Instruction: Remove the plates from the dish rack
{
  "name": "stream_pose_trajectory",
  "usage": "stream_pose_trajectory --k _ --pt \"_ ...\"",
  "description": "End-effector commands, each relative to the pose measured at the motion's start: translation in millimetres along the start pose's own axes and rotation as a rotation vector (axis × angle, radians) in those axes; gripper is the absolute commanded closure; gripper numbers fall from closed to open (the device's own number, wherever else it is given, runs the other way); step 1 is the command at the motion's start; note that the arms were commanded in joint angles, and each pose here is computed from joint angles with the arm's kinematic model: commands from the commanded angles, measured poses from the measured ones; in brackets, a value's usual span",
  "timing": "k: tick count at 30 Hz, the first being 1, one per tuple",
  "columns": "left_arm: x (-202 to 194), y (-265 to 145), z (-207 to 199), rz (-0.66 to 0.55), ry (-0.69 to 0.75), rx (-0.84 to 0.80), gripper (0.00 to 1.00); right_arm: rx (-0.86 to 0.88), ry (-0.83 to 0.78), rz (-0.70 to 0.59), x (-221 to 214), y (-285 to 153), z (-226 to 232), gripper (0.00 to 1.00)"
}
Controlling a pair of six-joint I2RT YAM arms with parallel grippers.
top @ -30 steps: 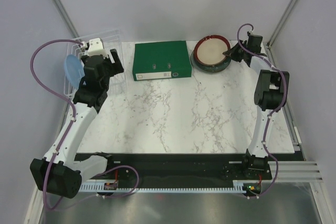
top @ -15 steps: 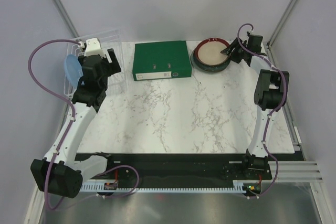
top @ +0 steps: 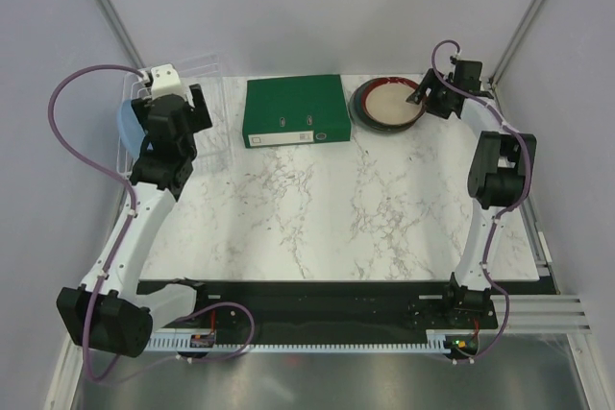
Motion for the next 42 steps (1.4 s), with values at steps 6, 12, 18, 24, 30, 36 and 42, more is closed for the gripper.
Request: stream_pose_trajectory --k 6,12,18,24,30,36,42 --pt "21.7 7.8 47.7 -0.019 0.08 0.223 0.02 -0.119 -0.182 -0.096 35.7 -44.8 15.5 0.21" --pt "15.9 20.1 88.1 0.018 0.092 0.373 0.01 -0.093 -0.179 -0.12 24.2 -73.4 27.6 0.21" --pt "-0.9 48.4 122.7 0.075 0.136 0.515 0.01 -0.009 -0.201 -0.131 -1.9 -103.1 51.1 0.21" --pt "-20.2 88.6 134.8 0.161 0.172 0.574 0.01 0.051 -0.22 -0.12 -21.8 -114.5 59.6 0.21" --pt "-31.1 116.5 148.7 0.2 0.192 0.594 0.01 0.086 -0.221 -0.094 -29.6 -110.9 60.8 0.21" --pt "-52.4 135.5 152.9 0.242 0.176 0.557 0.06 0.12 -0.212 -0.088 -31.7 -107.5 64.2 0.22" --pt "-82.2 155.7 142.7 0.307 0.179 0.497 0.09 0.129 -0.205 -0.071 -35.9 -105.4 63.7 0.22"
Point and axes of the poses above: each gripper's point midway between its finger pads, its own y axis out along the fingers, its own z axis along the line the jaws close on, x = y × z, the point moved 3 cm from there along -y, back along the fingers, and after that the axes turned 4 degrees about y, right-handed, at the moved point
